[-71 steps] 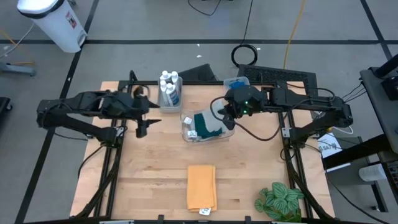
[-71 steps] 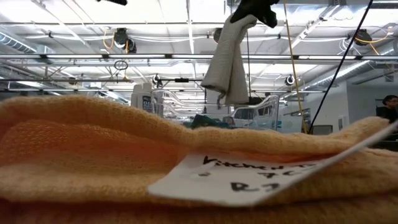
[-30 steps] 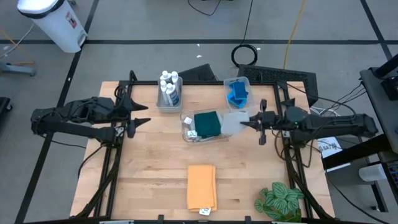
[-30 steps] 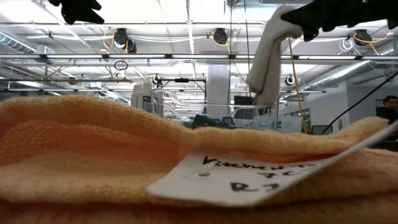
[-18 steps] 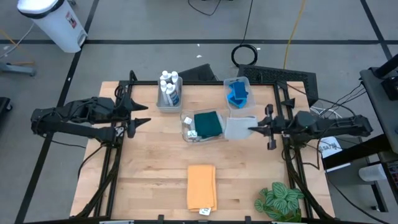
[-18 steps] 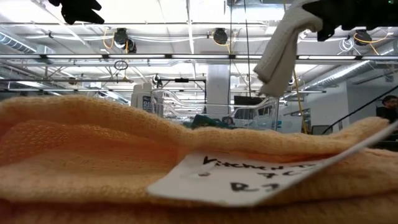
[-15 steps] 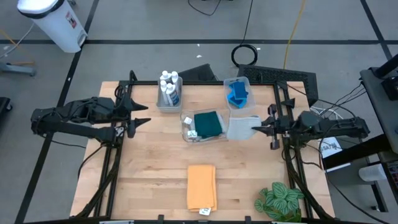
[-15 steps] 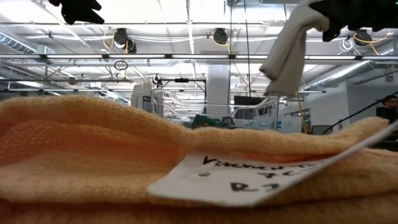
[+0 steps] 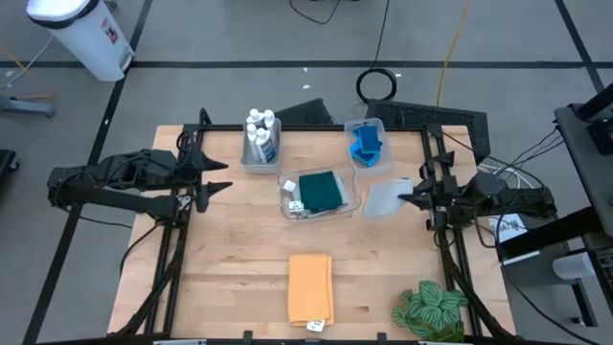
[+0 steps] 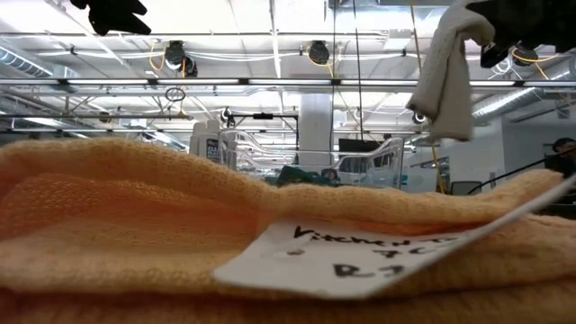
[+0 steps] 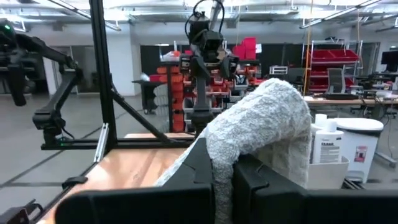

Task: Pick & Place Kitchen Items
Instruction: Put the gray towel into the transparent bin

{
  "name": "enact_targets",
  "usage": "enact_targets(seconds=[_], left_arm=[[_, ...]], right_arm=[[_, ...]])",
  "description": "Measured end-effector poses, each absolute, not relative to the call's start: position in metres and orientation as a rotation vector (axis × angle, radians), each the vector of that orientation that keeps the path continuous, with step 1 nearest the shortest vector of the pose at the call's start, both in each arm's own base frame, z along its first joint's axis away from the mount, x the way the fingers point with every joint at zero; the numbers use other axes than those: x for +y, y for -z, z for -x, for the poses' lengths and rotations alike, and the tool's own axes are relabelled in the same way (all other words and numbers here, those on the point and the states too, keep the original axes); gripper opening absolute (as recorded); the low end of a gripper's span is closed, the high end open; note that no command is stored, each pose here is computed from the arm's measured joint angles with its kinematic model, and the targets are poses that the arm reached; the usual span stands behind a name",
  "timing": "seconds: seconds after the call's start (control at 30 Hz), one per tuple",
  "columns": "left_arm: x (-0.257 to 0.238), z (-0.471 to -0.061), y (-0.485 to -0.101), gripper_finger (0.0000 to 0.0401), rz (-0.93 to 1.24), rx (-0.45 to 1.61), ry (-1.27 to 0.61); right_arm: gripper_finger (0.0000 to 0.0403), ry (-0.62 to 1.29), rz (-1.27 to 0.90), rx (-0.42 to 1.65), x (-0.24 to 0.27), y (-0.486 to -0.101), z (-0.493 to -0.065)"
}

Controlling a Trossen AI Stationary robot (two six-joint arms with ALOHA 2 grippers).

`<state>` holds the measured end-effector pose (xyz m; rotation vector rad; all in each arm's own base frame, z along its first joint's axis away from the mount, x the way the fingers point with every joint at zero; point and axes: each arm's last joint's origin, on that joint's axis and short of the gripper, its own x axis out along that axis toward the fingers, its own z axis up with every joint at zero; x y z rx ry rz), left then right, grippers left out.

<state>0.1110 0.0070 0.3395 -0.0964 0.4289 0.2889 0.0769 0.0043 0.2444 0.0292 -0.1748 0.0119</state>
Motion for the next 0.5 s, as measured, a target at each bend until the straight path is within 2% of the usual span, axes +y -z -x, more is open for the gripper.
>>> enact_targets(seconds=[0.5], left_arm=[[0.0070,-0.1111,-0.3396,0.0255,0.096,0.429,-0.289]], right_arm=[[0.0000,-0.086,-0.032,-0.170,0.0092,-0.2440,-0.0765]])
